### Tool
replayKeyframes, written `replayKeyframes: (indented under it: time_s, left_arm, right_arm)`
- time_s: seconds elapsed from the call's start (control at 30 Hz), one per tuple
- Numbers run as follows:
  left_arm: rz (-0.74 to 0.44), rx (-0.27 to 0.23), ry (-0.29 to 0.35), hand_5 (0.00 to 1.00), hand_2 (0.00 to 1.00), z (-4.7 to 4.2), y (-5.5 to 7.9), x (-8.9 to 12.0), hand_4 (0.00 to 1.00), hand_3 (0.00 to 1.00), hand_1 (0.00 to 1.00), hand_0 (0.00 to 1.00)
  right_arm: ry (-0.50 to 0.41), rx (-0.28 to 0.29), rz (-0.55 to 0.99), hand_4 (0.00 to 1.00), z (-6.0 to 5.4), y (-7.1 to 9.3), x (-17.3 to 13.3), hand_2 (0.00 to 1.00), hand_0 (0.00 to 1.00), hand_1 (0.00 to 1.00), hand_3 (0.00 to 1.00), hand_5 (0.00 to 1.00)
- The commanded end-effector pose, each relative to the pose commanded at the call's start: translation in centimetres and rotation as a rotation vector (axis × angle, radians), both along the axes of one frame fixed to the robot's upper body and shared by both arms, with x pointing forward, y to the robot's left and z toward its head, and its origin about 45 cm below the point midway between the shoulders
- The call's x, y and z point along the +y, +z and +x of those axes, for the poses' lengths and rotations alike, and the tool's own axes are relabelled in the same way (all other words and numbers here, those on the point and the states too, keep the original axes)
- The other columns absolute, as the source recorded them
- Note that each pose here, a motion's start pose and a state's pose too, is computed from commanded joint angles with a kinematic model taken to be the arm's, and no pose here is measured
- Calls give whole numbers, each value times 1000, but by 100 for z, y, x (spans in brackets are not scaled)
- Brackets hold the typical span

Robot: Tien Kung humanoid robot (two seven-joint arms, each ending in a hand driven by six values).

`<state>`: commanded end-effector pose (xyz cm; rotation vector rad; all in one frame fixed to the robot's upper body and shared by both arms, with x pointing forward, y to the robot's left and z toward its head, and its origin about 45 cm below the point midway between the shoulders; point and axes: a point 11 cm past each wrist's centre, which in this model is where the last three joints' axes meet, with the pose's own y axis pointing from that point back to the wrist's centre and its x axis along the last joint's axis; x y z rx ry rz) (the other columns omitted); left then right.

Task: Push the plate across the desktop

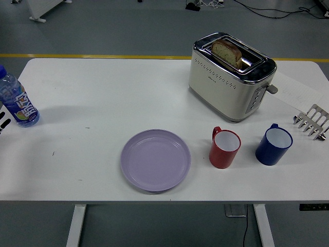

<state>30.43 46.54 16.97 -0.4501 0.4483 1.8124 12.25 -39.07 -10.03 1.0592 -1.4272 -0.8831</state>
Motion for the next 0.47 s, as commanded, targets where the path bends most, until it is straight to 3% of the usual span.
replayKeyframes:
  time_s: [0.47]
  left_arm:
    - [-7,4,3,998,666,0,-17,-8,530,649,668,554]
  right_arm:
    - [6,4,-1,150,11,5,-4,609,577,546,617,627]
